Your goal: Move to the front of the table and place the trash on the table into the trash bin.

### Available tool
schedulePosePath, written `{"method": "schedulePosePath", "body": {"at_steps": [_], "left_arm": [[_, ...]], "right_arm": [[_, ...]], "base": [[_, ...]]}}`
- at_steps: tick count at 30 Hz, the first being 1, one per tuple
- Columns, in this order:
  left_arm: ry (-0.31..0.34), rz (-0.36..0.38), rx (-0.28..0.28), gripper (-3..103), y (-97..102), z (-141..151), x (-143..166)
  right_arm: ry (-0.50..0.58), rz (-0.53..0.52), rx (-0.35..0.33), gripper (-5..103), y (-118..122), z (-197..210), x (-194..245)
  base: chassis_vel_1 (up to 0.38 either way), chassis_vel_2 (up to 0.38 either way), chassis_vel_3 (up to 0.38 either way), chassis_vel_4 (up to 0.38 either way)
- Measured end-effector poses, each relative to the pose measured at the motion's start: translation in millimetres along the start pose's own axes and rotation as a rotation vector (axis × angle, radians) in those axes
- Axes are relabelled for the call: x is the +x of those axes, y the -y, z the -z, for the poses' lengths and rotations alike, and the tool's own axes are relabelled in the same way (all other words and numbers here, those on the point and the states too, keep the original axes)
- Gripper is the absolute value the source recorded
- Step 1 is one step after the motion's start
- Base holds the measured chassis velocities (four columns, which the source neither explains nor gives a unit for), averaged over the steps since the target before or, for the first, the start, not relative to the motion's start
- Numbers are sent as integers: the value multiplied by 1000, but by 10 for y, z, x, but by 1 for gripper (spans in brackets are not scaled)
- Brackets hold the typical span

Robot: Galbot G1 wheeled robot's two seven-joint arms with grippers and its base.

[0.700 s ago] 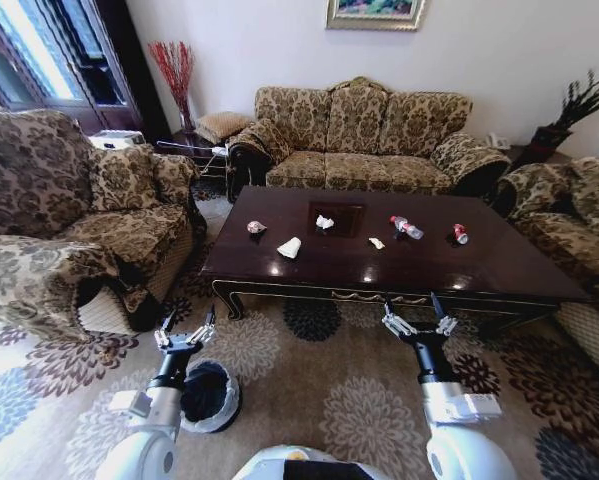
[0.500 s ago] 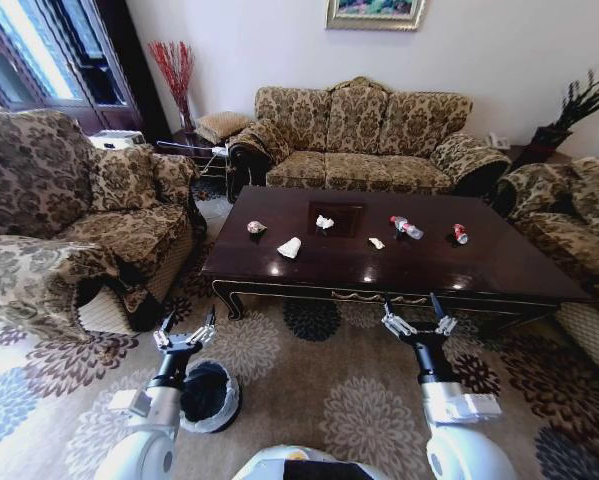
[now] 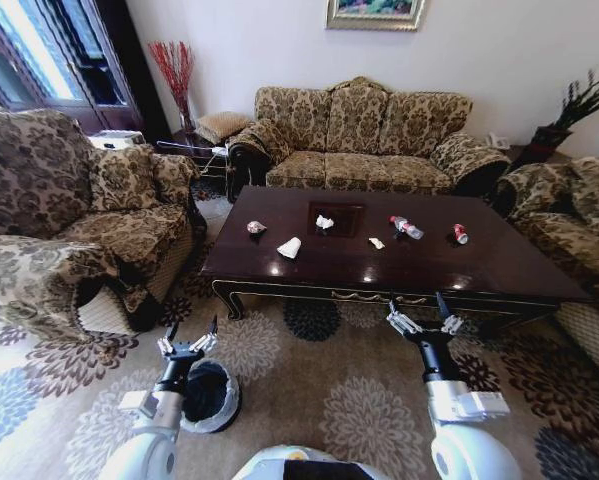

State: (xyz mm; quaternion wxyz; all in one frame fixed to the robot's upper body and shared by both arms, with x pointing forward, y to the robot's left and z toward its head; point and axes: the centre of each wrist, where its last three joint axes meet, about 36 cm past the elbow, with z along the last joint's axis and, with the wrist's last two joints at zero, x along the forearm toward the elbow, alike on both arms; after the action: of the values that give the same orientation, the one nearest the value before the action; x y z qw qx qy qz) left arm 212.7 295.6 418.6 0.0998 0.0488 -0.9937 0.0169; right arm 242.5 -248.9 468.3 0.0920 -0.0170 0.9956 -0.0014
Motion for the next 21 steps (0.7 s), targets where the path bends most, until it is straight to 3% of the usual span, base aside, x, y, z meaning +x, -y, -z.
{"method": "schedulePosePath", "body": {"at_steps": [1,2,3,5,6,8,13,19,21], "left_arm": [[0,0,0,100,0,0,0],[-41,20,-12,98,-36,-51,-5],[-131,74,-31,98,-108,-212,-27],[-160,88,-34,97,-129,-269,-33],[-235,113,-34,97,-191,-434,-51],[-307,118,-43,97,-279,-570,-86],[-387,93,-114,95,-502,-717,-281],[-481,57,-111,95,-684,-962,-477],[-529,61,-122,95,-811,-1248,-561]], "right_arm": [[0,0,0,100,0,0,0],[-2,4,4,100,3,2,-5],[0,13,10,100,8,-3,-18],[0,17,12,100,9,-7,-21],[-2,28,14,100,12,-19,-22],[-6,35,21,100,22,-47,-18],[-19,21,49,100,89,-181,-12],[-15,27,40,100,134,-341,-2],[-13,49,38,100,146,-390,-20]], "base": [[0,0,0,0],[0,0,0,0],[0,0,0,0],[0,0,0,0],[0,0,0,0],[0,0,0,0],[0,0,0,0],[0,0,0,0],[0,0,0,0]]}}
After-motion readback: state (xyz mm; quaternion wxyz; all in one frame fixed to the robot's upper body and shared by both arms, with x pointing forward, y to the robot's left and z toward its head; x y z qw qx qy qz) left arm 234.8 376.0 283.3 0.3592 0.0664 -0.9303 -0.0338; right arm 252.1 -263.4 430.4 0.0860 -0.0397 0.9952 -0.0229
